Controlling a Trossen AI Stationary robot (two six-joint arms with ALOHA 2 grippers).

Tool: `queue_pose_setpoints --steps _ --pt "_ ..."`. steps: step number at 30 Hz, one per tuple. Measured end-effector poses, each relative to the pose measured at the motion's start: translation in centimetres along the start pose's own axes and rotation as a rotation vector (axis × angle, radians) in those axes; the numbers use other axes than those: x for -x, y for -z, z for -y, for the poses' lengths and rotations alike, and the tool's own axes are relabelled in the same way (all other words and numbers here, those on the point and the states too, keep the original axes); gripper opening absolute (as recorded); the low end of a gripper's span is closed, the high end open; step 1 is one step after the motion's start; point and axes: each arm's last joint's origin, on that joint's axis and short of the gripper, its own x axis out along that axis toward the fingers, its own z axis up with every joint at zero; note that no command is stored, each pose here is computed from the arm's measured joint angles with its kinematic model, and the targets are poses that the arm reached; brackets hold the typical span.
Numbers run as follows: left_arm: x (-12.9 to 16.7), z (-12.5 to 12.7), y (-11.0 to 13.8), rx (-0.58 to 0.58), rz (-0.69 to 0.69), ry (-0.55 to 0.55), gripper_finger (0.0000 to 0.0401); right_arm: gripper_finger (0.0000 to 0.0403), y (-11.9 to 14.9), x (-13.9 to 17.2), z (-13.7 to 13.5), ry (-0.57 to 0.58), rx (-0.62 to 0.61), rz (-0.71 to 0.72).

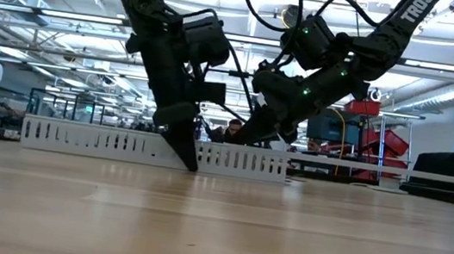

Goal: Ziptie cables
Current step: Close the white cable duct

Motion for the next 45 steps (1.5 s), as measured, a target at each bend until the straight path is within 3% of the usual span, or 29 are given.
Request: queue_pose_setpoints --steps 9,17,24,28,34,45 --pt "-0.9 0.0 -0.2 0.004 0.019 0.004 0.0227 0.0000 -0.4 0.4 -0.1 0.046 0.031 0.022" --pt "-0.9 0.1 -0.4 0.003 0.032 0.010 0.0227 0.0000 -2.3 3.2 -0.3 0.058 0.070 0.064" --pt "-0.9 0.1 -0.4 0.001 0.030 0.010 0.0227 0.0000 -1.8 4.9 0.8 0.197 0.058 -0.074" --pt "-1.0 0.1 -0.4 -0.005 0.032 0.010 0.0227 0.0000 -0.9 4.1 0.7 0.199 0.035 -0.119" --pt "-1.0 0.1 -0.4 -0.015 0.050 0.015 0.0227 0.0000 -0.8 2.1 0.4 0.152 0.020 -0.049" --pt "-1.1 0.0 -0.9 -0.025 0.106 0.021 0.0230 0.0000 -0.8 1.7 0.3 0.114 0.018 -0.021"
